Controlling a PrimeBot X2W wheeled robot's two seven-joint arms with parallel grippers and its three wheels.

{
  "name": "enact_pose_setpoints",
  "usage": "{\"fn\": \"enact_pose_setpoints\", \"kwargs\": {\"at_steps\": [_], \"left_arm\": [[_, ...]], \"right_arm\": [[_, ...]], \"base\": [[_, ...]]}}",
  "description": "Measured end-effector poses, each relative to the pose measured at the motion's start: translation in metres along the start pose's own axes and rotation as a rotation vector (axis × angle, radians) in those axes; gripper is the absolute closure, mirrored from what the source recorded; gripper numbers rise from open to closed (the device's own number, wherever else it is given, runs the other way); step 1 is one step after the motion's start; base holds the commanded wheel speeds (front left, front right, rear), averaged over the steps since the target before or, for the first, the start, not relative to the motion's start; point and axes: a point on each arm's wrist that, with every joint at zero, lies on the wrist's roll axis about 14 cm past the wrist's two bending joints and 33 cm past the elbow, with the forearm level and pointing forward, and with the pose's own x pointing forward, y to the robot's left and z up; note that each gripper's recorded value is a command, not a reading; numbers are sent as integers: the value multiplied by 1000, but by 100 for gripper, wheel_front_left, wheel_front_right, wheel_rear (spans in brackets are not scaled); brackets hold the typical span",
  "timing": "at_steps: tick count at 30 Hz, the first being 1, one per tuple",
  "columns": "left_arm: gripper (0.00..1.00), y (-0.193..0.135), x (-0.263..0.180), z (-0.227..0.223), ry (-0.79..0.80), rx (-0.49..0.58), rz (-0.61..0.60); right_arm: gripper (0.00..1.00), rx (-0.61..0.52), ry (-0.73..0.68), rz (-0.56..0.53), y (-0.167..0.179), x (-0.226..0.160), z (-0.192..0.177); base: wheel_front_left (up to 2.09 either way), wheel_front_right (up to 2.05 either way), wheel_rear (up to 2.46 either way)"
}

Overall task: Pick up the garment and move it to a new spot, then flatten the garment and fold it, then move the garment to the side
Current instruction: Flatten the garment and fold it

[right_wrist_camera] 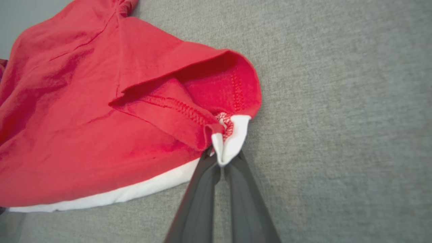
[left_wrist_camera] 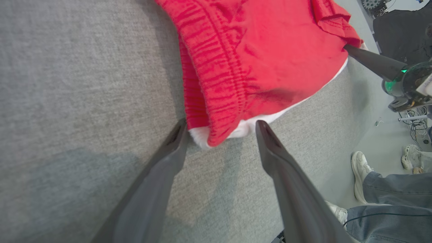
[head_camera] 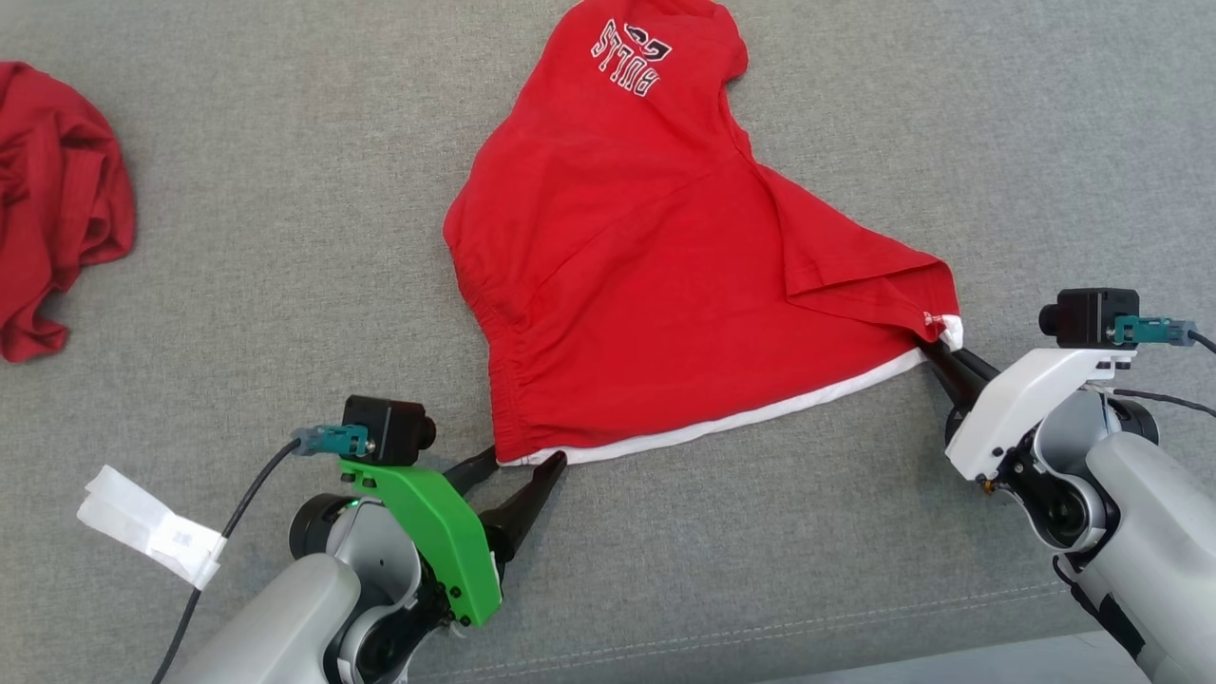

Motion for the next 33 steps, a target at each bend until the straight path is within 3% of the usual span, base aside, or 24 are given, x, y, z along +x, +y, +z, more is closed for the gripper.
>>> {"fn": "enact_pose_setpoints", "kwargs": {"at_steps": [1,7,8,11,16,22,25,28,30,33], "left_arm": [[49,0,0,0,1,0,1],[56,3,3,-2,7,8,8],[63,3,3,-3,10,11,5],[100,3,4,-5,19,20,5],[100,-1,3,-8,29,29,-17],[100,-30,-4,16,-7,33,-122],[100,-31,-19,11,51,69,-141],[100,-30,-40,-6,112,45,-156],[100,-41,-51,2,77,12,-200],[100,-69,-70,53,-82,62,-295]], "right_arm": [[100,0,0,0,0,0,0],[100,2,1,-3,0,1,0],[100,2,1,-3,-1,1,0],[100,2,2,-6,-1,1,0],[100,28,-6,23,6,1,2],[100,258,-72,217,54,-4,27],[100,317,158,301,76,-24,-33],[100,524,247,329,86,-54,-68],[100,644,138,386,94,-63,-37],[100,652,-109,520,106,-84,45]], "base": [[0,0,0],[0,0,0],[0,0,0],[0,0,0],[0,0,0],[0,0,0],[0,0,0],[0,0,0],[0,0,0],[0,0,0]]}}
